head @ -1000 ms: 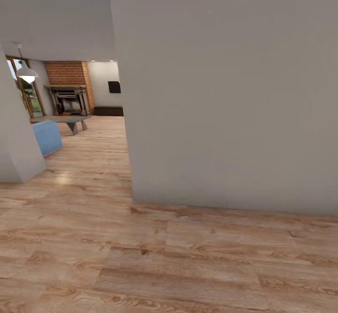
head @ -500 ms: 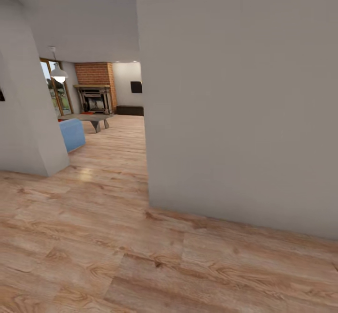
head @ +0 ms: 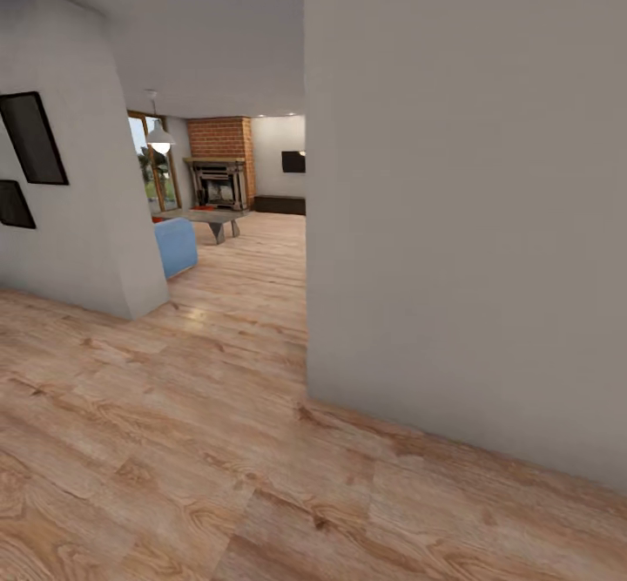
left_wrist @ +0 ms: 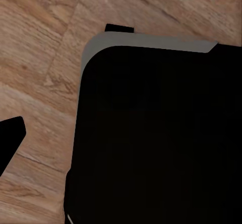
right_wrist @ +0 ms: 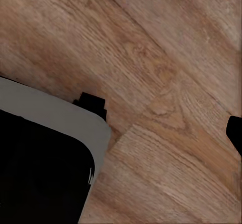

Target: Move the two storage containers from the living room to the garage. In the garage, place one container on the floor and stack the other container on top of it (either order is fine).

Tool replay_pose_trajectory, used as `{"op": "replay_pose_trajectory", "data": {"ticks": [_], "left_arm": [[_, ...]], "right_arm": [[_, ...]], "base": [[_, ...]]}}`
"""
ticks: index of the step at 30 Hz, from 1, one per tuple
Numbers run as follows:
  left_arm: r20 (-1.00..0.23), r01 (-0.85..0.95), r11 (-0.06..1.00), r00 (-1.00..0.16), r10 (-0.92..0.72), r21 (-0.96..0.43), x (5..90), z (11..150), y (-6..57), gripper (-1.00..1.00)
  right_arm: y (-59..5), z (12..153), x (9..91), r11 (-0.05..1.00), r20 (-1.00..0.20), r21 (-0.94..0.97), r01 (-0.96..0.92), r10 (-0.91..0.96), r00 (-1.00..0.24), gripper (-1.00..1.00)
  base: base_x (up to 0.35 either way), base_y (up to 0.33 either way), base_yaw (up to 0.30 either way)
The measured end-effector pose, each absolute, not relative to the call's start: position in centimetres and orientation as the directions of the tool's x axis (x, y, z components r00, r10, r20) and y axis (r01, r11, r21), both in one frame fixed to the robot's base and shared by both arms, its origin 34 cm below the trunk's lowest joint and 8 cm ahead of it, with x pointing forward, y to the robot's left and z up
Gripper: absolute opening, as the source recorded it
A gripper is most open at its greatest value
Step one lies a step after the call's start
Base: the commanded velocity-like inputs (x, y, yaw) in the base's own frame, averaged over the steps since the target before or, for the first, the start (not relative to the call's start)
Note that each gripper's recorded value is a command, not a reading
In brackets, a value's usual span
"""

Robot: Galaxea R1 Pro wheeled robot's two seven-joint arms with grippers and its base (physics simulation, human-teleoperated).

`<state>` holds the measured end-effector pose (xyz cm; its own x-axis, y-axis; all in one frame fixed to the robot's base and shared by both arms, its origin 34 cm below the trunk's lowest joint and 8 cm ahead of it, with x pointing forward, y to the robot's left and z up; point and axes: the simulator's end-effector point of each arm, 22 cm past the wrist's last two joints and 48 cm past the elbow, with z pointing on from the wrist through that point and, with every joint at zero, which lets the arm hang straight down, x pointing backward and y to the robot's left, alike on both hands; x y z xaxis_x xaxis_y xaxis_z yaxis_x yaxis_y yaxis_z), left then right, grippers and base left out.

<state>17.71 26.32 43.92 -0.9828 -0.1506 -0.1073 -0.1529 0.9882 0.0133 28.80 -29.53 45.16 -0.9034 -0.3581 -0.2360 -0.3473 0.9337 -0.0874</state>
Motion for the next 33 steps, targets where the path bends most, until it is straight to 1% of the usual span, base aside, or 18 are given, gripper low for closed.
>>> {"op": "replay_pose_trajectory", "data": {"ticks": [15, 20, 29, 33], "left_arm": [[-0.104, -0.153, 0.988, -0.983, -0.151, 0.013, 17.63, 43.91, 26.31, 1.0], [-0.103, -0.152, 0.988, -0.983, -0.15, 0.013, 17.62, 43.91, 26.3, 1.0], [-0.101, -0.153, 0.988, -0.983, -0.15, 0.013, 17.59, 43.91, 26.3, 1.0], [-0.101, -0.152, 0.988, -0.983, -0.15, 0.013, 17.58, 43.91, 26.3, 1.0]], "right_arm": [[-29.38, 45.14, 28.77, 0.934, -0.236, -0.085, -0.347, -0.357, -0.904, 1.0], [-29.52, 45.15, 28.78, 0.934, -0.236, -0.087, -0.347, -0.357, -0.904, 1.0], [-29.08, 45.12, 28.73, 0.934, -0.235, -0.082, -0.347, -0.357, -0.904, 1.0], [-28.94, 45.11, 28.75, 0.934, -0.237, -0.08, -0.348, -0.357, -0.904, 1.0]], "base": [[0.324, 0.0, 0.267], [0.324, 0.0, 0.085], [0.324, 0.0, 0.012], [0.324, 0.0, 0.179]]}}
